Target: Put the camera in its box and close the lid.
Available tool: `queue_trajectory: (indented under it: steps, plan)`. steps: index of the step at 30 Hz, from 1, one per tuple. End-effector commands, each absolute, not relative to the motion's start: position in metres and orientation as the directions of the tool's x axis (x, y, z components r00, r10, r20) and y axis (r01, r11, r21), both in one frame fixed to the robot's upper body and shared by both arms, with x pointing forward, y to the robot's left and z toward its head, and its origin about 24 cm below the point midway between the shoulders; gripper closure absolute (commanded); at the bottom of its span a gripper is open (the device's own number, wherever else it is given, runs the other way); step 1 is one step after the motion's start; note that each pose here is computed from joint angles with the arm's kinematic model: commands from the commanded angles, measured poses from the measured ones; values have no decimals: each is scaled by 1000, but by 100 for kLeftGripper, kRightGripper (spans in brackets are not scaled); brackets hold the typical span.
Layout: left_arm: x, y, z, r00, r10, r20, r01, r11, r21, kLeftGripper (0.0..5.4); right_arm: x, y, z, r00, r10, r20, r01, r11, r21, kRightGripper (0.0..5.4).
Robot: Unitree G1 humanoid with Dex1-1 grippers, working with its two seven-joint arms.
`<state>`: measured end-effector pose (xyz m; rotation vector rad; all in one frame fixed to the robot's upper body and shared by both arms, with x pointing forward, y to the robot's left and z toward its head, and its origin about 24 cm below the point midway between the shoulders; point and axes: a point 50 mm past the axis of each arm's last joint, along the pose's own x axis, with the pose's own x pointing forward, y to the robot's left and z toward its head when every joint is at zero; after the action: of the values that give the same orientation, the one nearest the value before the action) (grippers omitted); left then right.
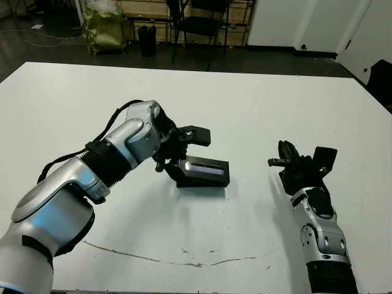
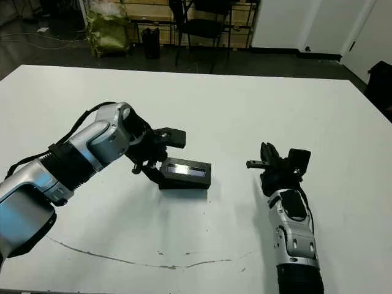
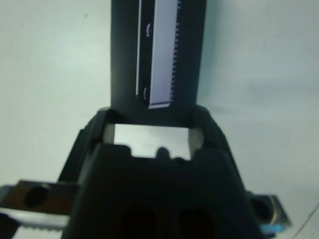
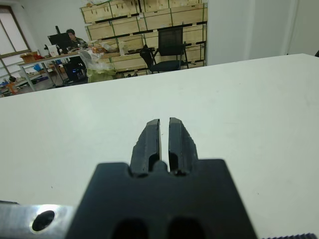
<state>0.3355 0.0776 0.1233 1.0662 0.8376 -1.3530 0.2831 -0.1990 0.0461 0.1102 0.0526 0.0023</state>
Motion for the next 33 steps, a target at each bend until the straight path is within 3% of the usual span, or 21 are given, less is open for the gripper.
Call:
queue_trajectory:
  steps: [1,20,33]
  plan:
    - [336,87,116,86,-310,-947,993,-50,107,298,279,-203,39,996,-7,-91,17,994,109,540]
    - [340,104,100,77,-301,-951,985,173,25,314,279,-208,40,998,38,-44,-33,994,105,540]
    - [339,105,92,71,-291,-954,989,143,30,314,279,-206,44,999,29,-40,-26,996,91,540]
